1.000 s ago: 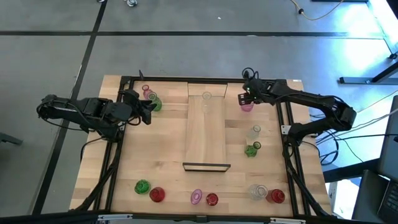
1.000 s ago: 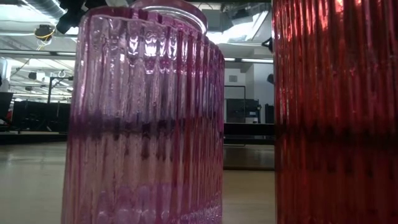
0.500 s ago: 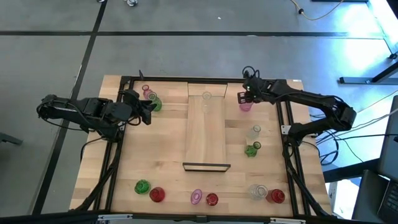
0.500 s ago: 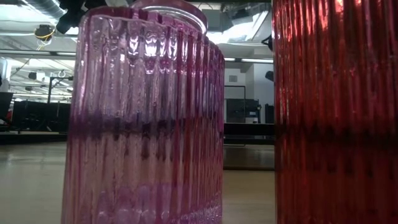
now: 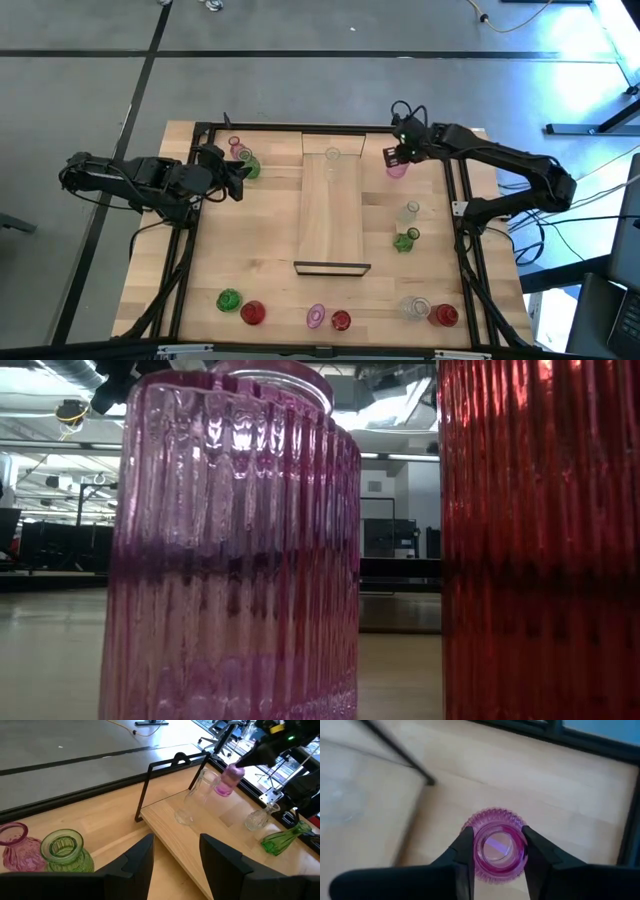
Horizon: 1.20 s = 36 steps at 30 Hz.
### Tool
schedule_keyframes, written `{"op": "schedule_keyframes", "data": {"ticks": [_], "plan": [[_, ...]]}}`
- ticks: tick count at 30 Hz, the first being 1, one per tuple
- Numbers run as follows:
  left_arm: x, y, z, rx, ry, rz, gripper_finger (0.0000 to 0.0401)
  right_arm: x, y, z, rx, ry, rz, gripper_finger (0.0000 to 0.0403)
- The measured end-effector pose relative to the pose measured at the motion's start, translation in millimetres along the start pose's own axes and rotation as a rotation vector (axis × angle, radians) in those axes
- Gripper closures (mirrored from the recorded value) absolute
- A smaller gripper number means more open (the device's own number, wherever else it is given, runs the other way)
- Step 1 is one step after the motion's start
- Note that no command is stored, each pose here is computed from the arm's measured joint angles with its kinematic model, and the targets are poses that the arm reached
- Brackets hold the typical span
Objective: Sort vases onto shelf
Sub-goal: Put the top right purple vase on the shelf
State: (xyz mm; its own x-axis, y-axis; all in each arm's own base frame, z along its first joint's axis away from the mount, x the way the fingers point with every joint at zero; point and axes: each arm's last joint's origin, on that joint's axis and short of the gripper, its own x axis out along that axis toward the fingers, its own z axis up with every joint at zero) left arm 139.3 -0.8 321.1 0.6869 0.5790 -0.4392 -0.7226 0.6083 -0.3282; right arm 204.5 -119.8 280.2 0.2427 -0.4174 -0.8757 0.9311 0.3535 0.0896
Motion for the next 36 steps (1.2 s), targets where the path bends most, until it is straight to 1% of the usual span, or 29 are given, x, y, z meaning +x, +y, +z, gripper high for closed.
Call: {"op": "schedule_keyframes", "data": {"ticks": [4, 9, 12, 15, 20, 26, 28, 31, 36], "plan": [[0, 0, 0, 0.000, 0.000, 0.000, 0.0250, -28, 18, 4, -0.053, -0.035, 0.077, 0.0312], [0, 0, 0, 0.000, -0.003, 0.003, 0.0250, -64, 44, 1, -0.127, -0.079, 0.238, 0.0311], [0, 0, 0, 0.000, -0.006, 0.005, 0.0250, -74, 57, -9, -0.173, -0.088, 0.296, 0.0311], [0, 0, 0, 0.000, -0.013, 0.011, 0.0250, -76, 72, -20, -0.205, -0.100, 0.348, 0.0312], [0, 1, 1, 0.000, -0.022, 0.020, 0.0250, -67, 98, -40, -0.292, -0.100, 0.328, 0.0311], [0, 1, 1, 0.000, -0.022, 0.019, 0.0250, -43, 130, -59, -0.401, -0.007, 0.344, 0.0311], [0, 0, 1, -0.001, -0.022, 0.018, 0.0250, -42, 137, -58, -0.433, 0.007, 0.320, 0.0310], [0, 0, 1, -0.003, -0.014, 0.009, 0.0250, -47, 144, -49, -0.476, -0.022, 0.269, 0.0310], [0, 0, 0, -0.003, -0.005, 0.000, 0.0250, -52, 159, -34, -0.515, -0.066, 0.283, 0.0310]]}}
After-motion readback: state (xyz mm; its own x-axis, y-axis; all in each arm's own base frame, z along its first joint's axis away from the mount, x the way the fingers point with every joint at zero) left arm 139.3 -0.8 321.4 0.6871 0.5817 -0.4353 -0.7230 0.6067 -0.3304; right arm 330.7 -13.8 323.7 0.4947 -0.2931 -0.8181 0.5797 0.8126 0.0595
